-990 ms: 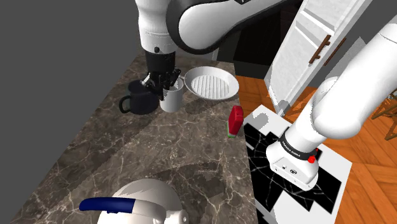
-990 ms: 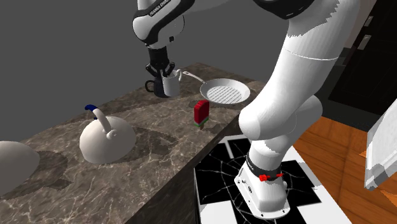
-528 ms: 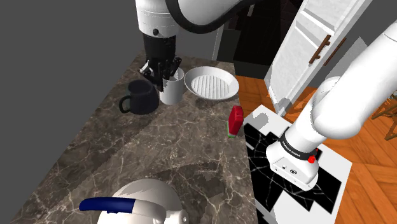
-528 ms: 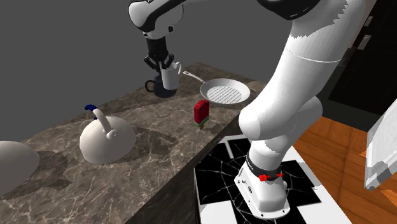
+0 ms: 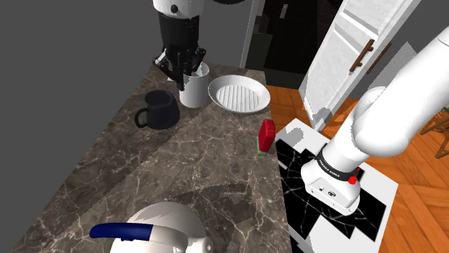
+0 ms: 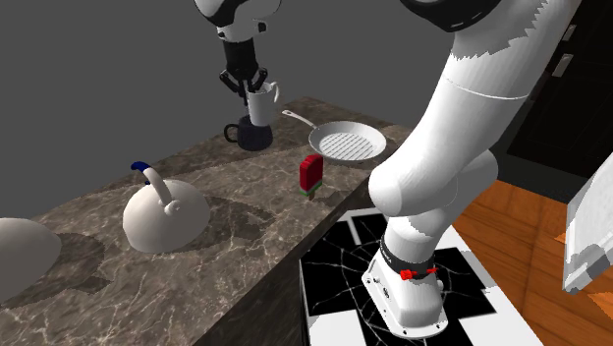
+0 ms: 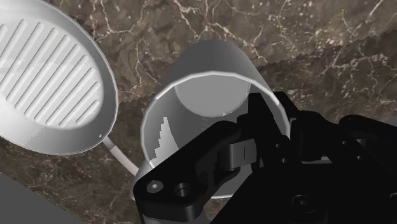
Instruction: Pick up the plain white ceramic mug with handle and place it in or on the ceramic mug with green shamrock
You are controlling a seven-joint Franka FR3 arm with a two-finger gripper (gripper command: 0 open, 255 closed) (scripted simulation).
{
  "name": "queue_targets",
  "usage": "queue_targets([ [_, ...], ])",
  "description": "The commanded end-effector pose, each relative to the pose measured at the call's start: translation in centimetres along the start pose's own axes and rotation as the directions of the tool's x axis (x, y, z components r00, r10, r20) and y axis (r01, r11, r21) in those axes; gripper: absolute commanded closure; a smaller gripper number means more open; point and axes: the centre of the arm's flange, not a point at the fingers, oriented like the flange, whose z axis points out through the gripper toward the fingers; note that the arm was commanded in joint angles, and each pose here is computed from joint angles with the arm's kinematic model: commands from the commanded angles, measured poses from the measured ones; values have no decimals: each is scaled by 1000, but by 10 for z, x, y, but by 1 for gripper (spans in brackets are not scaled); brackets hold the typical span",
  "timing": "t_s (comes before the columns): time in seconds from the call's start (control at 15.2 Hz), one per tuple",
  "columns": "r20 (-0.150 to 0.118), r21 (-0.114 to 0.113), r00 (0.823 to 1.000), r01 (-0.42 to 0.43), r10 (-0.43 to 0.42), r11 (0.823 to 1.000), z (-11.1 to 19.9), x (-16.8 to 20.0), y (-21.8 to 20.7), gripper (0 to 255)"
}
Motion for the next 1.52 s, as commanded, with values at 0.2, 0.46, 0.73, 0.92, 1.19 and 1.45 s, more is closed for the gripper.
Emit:
queue_targets([
  [0.2, 0, 0, 1000, 0, 0, 1000, -15, 26, -7, 255],
  [0.46, 0, 0, 1000, 0, 0, 1000, -20, 77, -19, 255],
  [0.73, 0, 0, 1000, 0, 0, 1000, -25, 128, -31, 255],
  [0.92, 0, 0, 1000, 0, 0, 1000, -29, 167, -41, 255],
  [1.19, 0, 0, 1000, 0, 0, 1000, -14, 173, -43, 255],
  [1.45, 0, 0, 1000, 0, 0, 1000, 7, 172, -43, 255],
])
